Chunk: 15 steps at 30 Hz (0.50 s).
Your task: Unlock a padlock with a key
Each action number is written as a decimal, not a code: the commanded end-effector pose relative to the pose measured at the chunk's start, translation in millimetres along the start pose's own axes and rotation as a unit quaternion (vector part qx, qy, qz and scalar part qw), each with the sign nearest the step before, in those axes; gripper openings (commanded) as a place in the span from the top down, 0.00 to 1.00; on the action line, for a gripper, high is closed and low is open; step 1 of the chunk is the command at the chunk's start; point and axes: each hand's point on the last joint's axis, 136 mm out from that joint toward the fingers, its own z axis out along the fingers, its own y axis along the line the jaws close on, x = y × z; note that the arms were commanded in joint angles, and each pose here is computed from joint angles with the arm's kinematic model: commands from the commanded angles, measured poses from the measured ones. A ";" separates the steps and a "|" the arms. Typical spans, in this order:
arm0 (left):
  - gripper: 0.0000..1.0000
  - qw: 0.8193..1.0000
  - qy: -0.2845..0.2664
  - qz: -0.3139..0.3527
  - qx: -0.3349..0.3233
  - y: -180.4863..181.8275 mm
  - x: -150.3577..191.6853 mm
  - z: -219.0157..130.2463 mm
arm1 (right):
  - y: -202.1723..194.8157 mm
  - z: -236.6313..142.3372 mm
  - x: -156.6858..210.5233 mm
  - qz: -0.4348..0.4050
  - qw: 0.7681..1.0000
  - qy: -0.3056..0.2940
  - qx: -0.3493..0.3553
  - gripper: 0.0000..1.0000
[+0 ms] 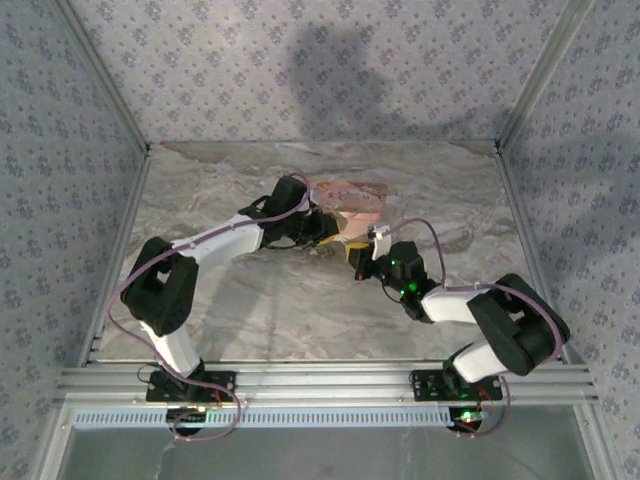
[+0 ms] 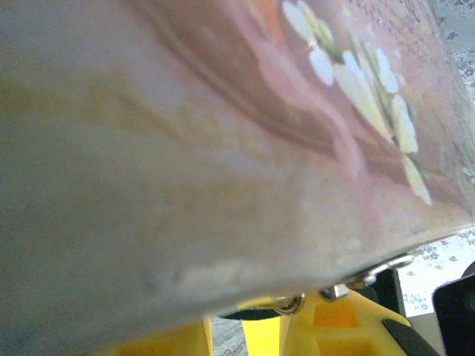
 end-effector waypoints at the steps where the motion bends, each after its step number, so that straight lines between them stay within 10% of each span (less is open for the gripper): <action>1: 0.84 0.998 0.002 0.016 0.057 -37.6 -3.1 -8.9 | 9.0 6.1 -21.7 -0.002 0.999 -0.030 -0.023 1.00; 15: 0.85 0.998 0.003 0.015 0.058 -37.6 -2.5 -8.5 | 8.3 11.5 -26.2 0.013 0.998 -0.039 -0.037 1.00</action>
